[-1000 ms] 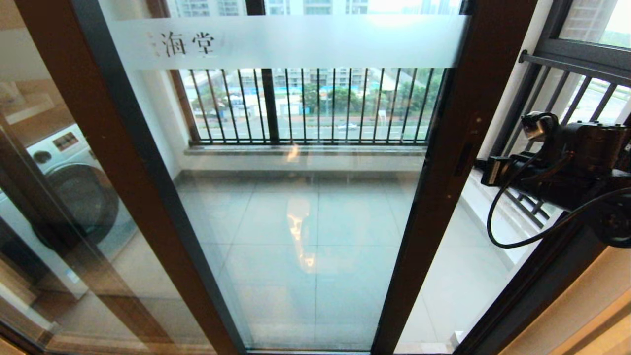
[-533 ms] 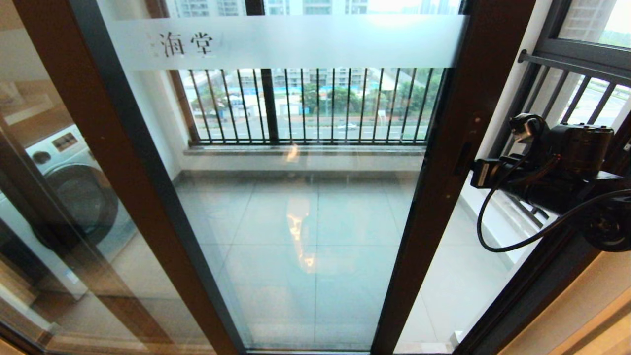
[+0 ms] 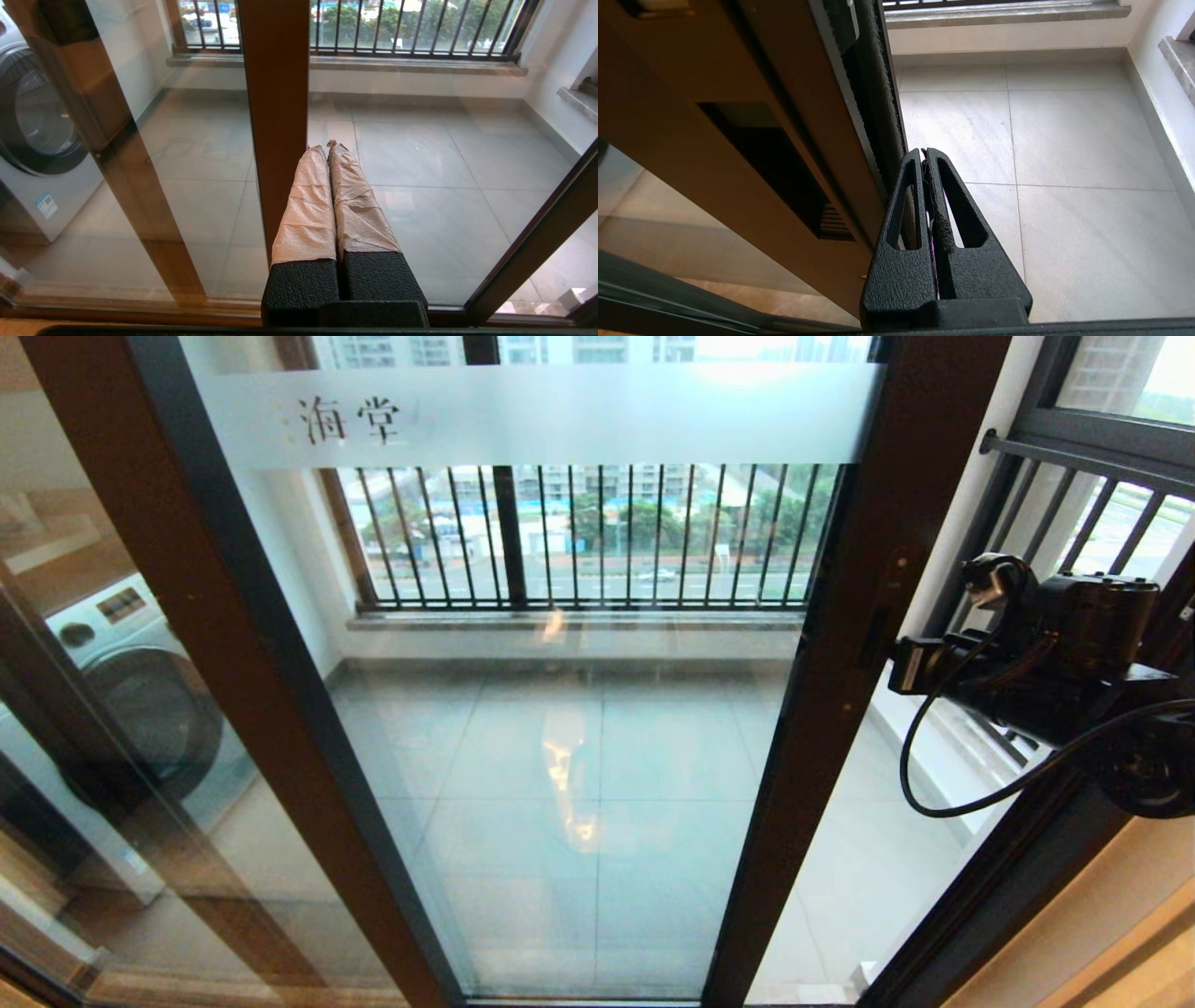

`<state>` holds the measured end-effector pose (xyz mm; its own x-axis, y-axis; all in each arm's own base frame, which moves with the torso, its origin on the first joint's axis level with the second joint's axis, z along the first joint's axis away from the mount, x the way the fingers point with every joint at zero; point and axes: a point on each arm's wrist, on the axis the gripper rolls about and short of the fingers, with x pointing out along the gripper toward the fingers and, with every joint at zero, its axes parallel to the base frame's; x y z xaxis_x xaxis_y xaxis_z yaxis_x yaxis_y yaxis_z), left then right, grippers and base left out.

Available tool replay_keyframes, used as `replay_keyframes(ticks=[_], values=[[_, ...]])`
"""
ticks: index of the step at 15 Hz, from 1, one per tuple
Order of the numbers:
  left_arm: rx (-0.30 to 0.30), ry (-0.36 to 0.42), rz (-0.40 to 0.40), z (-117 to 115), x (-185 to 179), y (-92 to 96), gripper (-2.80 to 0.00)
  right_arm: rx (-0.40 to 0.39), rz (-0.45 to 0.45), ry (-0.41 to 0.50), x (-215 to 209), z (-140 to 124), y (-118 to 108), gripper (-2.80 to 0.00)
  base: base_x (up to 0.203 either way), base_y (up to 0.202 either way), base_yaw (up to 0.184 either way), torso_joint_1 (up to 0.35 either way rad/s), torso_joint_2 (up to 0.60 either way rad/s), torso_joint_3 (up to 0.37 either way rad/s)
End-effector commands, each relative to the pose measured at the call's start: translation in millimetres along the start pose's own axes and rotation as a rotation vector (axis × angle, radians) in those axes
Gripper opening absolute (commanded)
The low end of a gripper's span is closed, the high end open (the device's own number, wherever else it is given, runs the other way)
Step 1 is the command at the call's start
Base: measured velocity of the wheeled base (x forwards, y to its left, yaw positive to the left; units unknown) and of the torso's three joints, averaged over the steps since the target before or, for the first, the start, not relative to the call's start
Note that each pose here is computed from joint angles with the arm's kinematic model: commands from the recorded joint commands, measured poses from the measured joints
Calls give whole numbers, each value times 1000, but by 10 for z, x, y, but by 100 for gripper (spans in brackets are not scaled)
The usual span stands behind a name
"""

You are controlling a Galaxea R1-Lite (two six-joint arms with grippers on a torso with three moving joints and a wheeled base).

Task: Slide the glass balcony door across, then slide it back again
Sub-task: Open the slid door

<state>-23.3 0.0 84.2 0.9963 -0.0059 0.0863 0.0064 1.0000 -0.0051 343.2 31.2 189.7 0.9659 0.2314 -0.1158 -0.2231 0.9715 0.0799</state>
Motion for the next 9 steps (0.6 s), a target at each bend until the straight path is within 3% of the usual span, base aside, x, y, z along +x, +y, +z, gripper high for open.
replay_keyframes(ticks=[1,9], values=[[-1,34,0,-95,20,1,-280,-1,13,-6,-4,13,31,-280,0,0,0,0,0,0],[-1,34,0,-95,20,1,-280,-7,9,-13,-4,-9,168,-280,0,0,0,0,0,0]])
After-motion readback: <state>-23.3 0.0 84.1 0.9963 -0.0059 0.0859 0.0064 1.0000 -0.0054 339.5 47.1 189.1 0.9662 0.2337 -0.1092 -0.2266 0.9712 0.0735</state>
